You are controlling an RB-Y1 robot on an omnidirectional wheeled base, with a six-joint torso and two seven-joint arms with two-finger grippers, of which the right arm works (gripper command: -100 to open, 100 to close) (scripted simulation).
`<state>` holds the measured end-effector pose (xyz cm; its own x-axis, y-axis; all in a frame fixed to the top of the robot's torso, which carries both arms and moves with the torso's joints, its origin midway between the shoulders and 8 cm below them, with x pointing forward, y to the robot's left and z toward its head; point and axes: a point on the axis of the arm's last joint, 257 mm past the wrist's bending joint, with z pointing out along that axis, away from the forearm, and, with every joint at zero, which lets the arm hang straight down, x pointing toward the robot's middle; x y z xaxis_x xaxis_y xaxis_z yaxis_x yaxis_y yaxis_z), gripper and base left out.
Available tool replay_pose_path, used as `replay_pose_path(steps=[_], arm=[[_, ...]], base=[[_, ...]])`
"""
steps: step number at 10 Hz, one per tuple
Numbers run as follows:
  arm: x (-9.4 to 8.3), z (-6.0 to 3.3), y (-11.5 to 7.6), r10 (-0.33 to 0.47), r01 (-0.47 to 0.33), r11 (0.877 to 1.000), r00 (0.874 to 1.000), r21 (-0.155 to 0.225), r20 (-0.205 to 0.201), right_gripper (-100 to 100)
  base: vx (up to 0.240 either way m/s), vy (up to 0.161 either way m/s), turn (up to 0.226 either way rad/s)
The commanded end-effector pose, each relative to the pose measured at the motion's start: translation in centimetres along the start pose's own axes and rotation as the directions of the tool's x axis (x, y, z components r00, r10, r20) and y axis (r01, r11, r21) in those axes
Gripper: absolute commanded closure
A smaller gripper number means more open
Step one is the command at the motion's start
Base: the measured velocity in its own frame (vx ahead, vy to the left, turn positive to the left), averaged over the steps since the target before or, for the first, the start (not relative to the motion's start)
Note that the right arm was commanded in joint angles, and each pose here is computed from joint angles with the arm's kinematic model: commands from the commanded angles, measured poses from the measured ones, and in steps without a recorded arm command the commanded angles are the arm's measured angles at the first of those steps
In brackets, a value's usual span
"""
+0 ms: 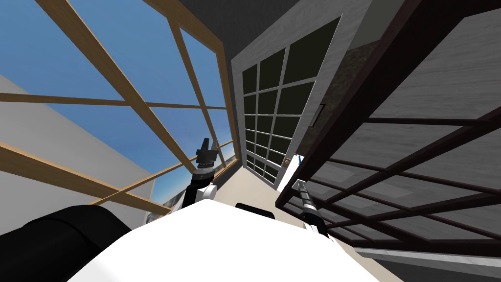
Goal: Pull the door open
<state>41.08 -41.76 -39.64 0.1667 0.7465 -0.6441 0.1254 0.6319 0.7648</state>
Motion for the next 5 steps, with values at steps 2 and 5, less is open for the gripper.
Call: replay_pose_path(steps=[2,5], arm=[[0.07,-0.12,-0.17,0.067,-0.067,0.998,0.998,0.007,0.003,100],[-0.16,-0.1,-0.29,0.159,-0.16,0.987,0.987,0.01,0.014,100]], base=[[-0.031,-0.014,0.044],[-0.04,-0.02,0.063]])
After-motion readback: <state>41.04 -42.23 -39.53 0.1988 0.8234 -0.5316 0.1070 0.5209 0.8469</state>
